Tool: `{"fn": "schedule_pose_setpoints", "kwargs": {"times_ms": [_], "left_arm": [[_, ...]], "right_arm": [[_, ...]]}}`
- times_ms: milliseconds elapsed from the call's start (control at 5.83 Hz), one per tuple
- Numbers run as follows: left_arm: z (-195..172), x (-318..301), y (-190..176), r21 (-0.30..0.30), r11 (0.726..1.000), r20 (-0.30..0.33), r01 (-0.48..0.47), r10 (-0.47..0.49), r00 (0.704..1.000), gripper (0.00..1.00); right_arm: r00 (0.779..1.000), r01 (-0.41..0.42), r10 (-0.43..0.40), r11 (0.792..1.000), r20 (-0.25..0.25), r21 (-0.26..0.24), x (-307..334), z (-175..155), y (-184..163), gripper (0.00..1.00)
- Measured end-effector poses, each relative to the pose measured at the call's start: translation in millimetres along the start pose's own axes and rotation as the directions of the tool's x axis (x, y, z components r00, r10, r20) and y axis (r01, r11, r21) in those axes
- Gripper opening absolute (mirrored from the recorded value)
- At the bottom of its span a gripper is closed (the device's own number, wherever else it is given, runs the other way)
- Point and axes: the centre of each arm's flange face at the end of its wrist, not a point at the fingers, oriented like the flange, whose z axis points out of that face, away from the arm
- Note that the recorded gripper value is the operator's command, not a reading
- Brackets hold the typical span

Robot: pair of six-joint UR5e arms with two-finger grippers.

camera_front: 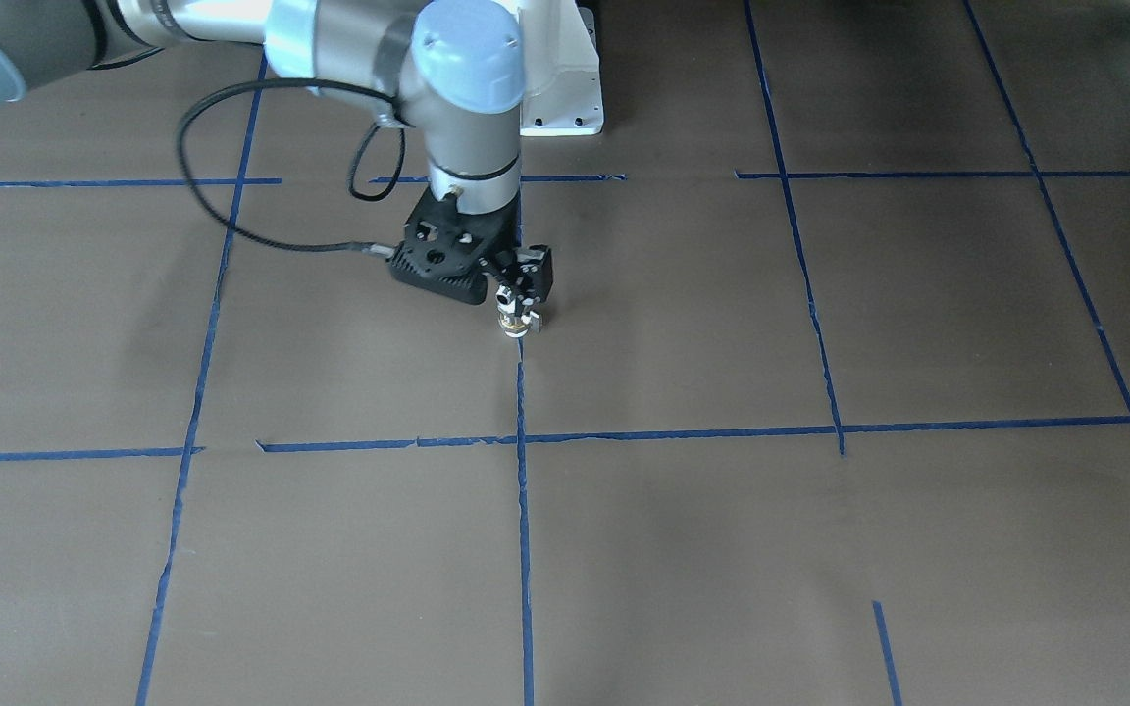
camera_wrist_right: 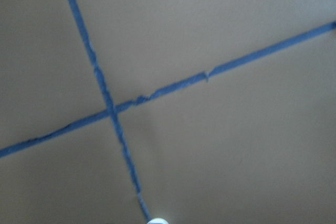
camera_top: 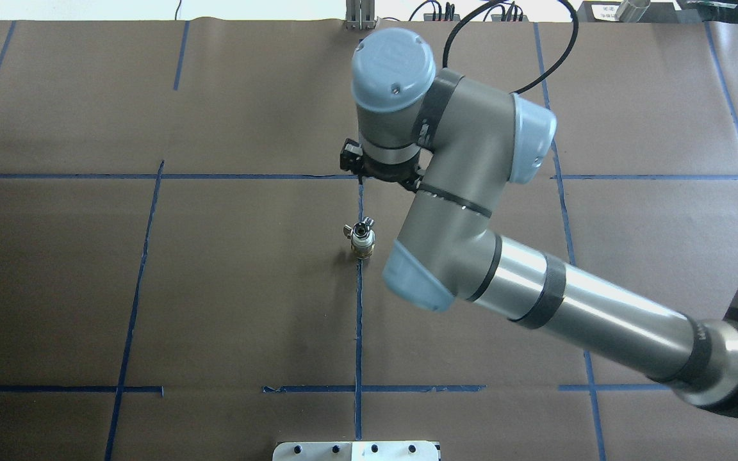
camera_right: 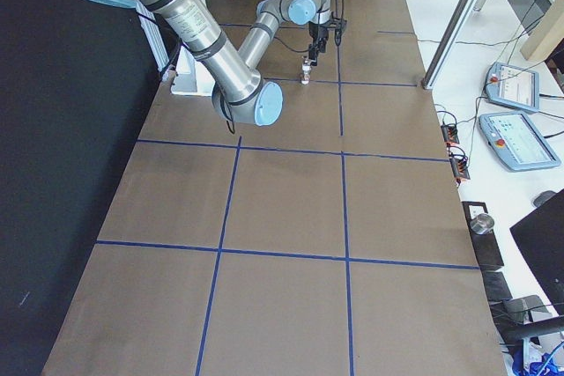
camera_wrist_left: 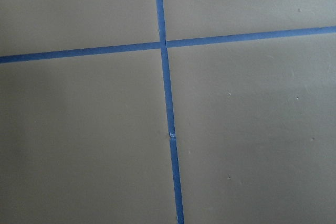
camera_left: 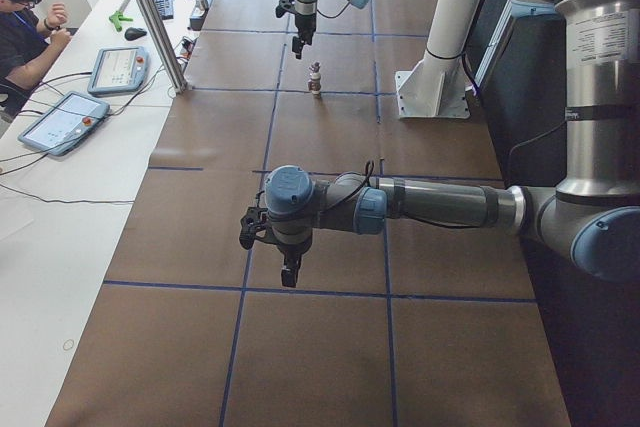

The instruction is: Assemble PPR valve and pipe with both arms

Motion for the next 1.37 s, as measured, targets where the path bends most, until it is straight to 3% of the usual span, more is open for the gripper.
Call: {"fn": "schedule_pose_setpoints", "kwargs": {"times_ms": [343,686,1200,1371], "left_arm": [[0.3,-0.2,-1.0,0.000,1.000,-0.001,-0.003,0.003,1.000,1.00],[15.7,-11.7,2.6,-0.032,0.999,0.000,0.015,-0.015,1.000,1.00],[33.4,-28.6,11.6,-0.057,0.998,0.000,0.039,-0.039,0.999,1.00],[36.4,-31.5,15.7,-0.066,0.997,0.002,0.047,-0.047,0.999,1.00]], "right_arm": [[0.982,0.186,-0.187,0.982,-0.039,-0.035,122.9,-2.3,-127.6,1.00],[0.926,0.367,-0.373,0.926,-0.060,-0.090,305.9,-1.7,-208.8,1.00],[0.852,0.510,-0.521,0.846,-0.039,-0.153,545.4,-9.9,-221.7,1.00],[0.850,0.517,-0.526,0.840,-0.014,-0.163,614.3,-13.6,-204.0,1.00]]}}
